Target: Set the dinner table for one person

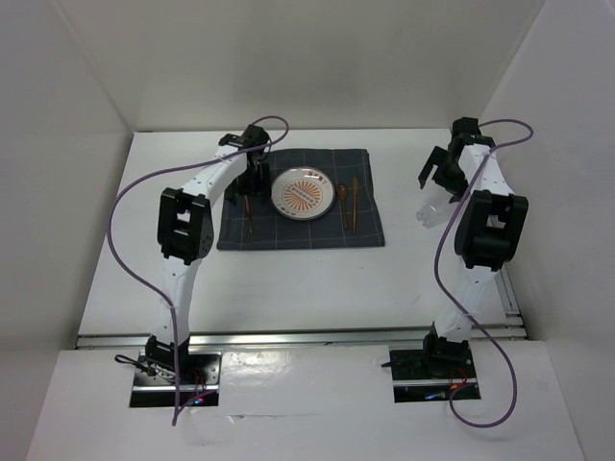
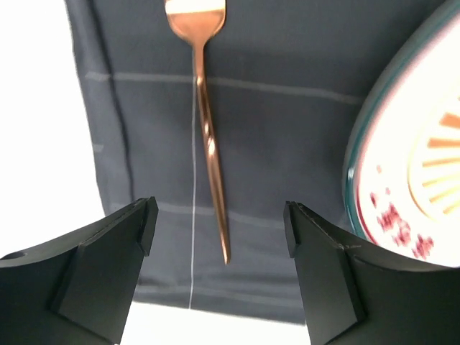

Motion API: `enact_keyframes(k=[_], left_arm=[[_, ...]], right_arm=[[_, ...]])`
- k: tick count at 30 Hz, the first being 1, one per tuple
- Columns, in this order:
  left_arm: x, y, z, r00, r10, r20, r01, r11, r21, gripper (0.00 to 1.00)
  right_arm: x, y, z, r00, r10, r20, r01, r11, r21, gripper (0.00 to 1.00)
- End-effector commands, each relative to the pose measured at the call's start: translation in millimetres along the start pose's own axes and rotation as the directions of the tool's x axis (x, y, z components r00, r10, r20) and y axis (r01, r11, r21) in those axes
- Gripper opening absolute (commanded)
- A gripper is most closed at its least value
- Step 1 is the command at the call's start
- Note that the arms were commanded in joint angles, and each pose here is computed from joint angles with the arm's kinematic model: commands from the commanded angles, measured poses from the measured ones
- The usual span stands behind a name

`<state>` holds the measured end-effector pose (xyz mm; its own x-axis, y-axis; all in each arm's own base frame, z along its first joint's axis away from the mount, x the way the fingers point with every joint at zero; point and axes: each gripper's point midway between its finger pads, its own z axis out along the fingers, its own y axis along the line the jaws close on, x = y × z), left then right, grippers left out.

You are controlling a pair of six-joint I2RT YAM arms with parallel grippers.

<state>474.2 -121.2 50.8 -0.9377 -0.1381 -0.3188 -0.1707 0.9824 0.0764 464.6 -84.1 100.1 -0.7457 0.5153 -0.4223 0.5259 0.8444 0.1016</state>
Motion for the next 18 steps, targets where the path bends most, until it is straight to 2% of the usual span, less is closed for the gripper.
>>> enact_keyframes(k=[1, 6, 10, 13, 14, 17, 18], left_arm=[[-20.7, -0.6, -67.1, 0.992, 0.000, 0.124, -0.007, 0.998, 0.057, 0.89], [-23.1, 3.7, -101.1, 0.985, -0.006, 0.174, -0.006, 0.998, 0.070, 0.89], [-26.8, 7.7, -116.1, 0.980, -0.013, 0.198, -0.001, 0.998, 0.070, 0.89], [-30.3, 7.5, -122.0, 0.978, -0.017, 0.210, 0.001, 0.997, 0.076, 0.89], [-30.3, 7.5, -122.0, 0.978, -0.017, 0.210, 0.001, 0.997, 0.076, 0.89], [-29.1, 9.0, -126.0, 0.978, -0.017, 0.210, 0.001, 0.997, 0.076, 0.89], [-29.1, 9.0, -126.0, 0.978, -0.017, 0.210, 0.001, 0.997, 0.076, 0.89]], right_arm=[[-7.6, -4.4, 6.1, 0.998, -0.038, 0.040, 0.040, 0.999, -0.038, 1.00], [8.4, -5.3, 17.3, 0.997, -0.075, -0.005, 0.074, 0.996, -0.055, 1.00], [16.9, -5.0, 14.7, 0.997, -0.074, 0.002, 0.074, 0.994, -0.077, 0.93], [32.6, -7.0, 16.2, 0.997, -0.076, -0.028, 0.073, 0.993, -0.089, 0.84], [30.8, -6.9, 12.8, 0.996, -0.084, -0.013, 0.083, 0.992, -0.094, 0.77], [32.9, -6.3, 4.0, 0.996, -0.084, -0.006, 0.083, 0.991, -0.107, 0.66], [37.2, -6.3, 2.1, 0.996, -0.085, -0.012, 0.083, 0.990, -0.114, 0.59]])
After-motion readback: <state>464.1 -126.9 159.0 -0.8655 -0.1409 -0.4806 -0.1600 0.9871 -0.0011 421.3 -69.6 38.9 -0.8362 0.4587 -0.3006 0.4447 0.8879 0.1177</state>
